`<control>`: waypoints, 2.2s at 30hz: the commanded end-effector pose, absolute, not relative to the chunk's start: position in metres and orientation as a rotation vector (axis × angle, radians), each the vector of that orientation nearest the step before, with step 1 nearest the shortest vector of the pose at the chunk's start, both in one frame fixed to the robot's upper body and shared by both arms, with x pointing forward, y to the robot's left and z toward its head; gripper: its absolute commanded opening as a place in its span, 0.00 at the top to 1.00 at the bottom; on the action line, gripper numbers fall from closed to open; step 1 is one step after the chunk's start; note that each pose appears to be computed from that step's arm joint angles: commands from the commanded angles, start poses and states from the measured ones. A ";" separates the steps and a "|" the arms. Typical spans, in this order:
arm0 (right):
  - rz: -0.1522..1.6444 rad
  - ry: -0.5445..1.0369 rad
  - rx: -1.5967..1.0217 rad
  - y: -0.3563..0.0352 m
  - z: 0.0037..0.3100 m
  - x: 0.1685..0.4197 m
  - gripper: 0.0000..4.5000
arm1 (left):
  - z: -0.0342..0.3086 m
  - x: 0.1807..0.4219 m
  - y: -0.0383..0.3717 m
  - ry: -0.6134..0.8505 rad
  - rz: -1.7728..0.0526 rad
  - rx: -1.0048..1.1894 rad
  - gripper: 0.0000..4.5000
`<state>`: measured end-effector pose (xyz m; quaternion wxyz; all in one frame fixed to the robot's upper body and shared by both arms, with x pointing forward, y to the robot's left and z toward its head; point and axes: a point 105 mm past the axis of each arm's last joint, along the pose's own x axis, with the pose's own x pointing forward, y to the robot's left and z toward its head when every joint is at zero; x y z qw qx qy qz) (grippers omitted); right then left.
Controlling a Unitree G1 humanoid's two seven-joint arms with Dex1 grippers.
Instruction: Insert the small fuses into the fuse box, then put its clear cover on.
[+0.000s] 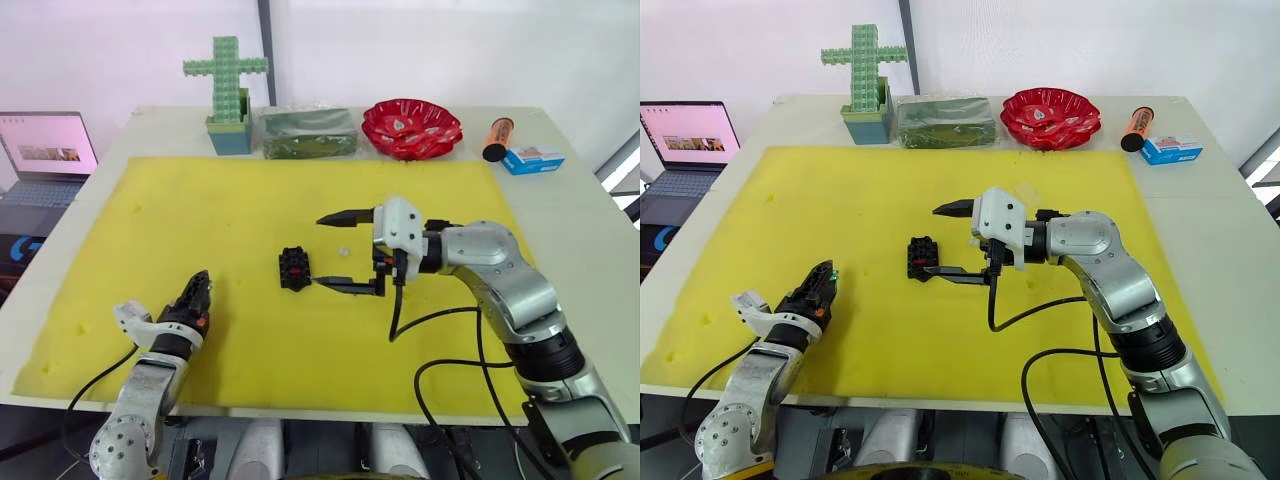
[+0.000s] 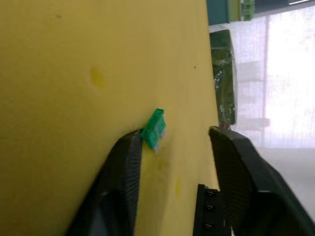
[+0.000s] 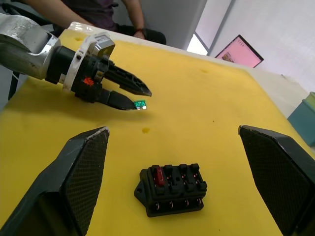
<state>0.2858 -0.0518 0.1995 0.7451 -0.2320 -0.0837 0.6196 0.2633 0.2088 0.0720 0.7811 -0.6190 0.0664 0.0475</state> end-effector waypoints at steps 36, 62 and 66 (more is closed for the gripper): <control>1.430 -0.041 -0.389 -0.053 0.215 0.279 0.10 | 0.147 0.220 0.141 0.436 -1.249 0.142 1.00; 1.400 0.028 -0.490 -0.047 0.190 0.272 0.69 | 0.180 0.287 0.104 0.012 -1.432 0.493 1.00; 1.392 0.028 -0.496 -0.048 0.191 0.274 0.80 | 0.179 0.284 0.102 0.008 -1.448 0.498 1.00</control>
